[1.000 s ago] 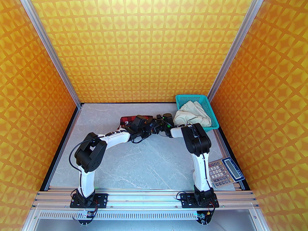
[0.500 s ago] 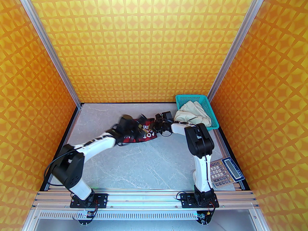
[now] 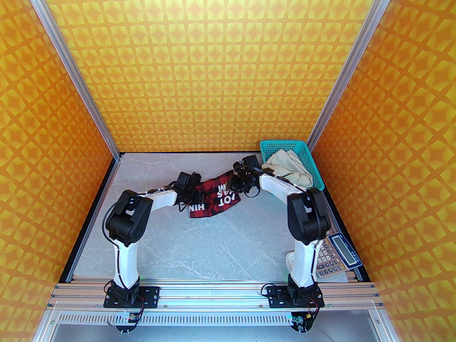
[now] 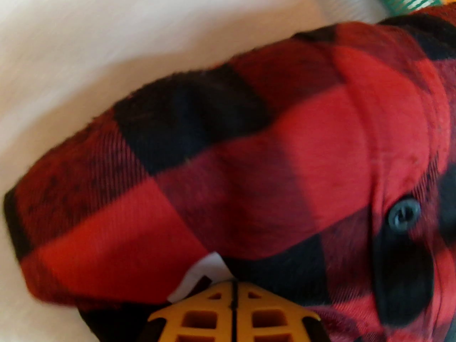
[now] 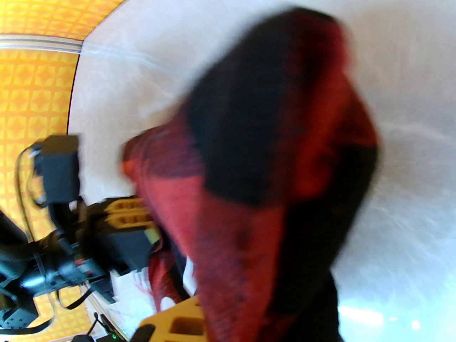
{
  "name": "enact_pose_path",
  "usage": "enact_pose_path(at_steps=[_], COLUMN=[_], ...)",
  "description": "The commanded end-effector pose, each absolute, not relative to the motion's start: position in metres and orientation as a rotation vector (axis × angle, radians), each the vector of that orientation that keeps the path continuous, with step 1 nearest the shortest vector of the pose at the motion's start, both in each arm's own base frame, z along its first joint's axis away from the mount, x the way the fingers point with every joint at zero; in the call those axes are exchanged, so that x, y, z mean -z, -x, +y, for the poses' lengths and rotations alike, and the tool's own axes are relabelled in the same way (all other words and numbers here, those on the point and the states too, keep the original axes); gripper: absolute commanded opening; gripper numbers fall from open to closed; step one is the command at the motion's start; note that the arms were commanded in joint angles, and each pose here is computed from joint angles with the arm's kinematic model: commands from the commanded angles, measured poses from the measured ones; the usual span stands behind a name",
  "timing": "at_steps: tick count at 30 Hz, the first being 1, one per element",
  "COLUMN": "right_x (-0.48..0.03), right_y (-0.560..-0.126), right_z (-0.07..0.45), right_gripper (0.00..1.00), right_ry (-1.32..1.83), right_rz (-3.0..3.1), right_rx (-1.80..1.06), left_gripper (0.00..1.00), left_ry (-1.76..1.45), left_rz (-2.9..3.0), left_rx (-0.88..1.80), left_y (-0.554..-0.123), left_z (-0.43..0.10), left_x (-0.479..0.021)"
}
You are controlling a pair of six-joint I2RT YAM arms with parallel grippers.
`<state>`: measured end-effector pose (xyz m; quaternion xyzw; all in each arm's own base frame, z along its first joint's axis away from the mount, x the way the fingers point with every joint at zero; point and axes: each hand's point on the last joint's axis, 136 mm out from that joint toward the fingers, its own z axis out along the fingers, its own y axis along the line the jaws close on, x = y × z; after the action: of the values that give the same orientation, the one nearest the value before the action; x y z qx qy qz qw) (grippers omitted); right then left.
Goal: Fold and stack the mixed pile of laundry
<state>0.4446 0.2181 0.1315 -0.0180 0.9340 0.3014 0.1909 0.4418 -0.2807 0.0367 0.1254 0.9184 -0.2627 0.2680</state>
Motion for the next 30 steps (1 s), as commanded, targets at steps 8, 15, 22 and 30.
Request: enact_pose_path(at_steps=[8, 15, 22, 30], right_x=[-0.227, -0.209, -0.148, -0.112], right_y=[-0.410, -0.388, -0.379, -0.352], right_z=[0.208, 0.254, 0.310, 0.420], right_gripper=[0.00, 0.00, 0.00, 0.05], right_ry=[0.202, 0.278, 0.367, 0.522], right_rz=[2.618, 2.686, 2.778, 2.779], right_rx=[-0.531, -0.389, -0.252, -0.332], left_gripper=[0.18, 0.43, 0.59, 0.58], left_ry=[-0.473, -0.295, -0.099, 0.215], left_rz=[2.081, 2.017, 2.251, 2.386], left_rx=[1.302, 1.303, 1.071, 0.800], left_y=[-0.436, -0.455, -0.458, -0.449], left_z=[-0.444, -0.385, -0.251, -0.085], left_x=[-0.102, -0.118, -0.090, -0.090])
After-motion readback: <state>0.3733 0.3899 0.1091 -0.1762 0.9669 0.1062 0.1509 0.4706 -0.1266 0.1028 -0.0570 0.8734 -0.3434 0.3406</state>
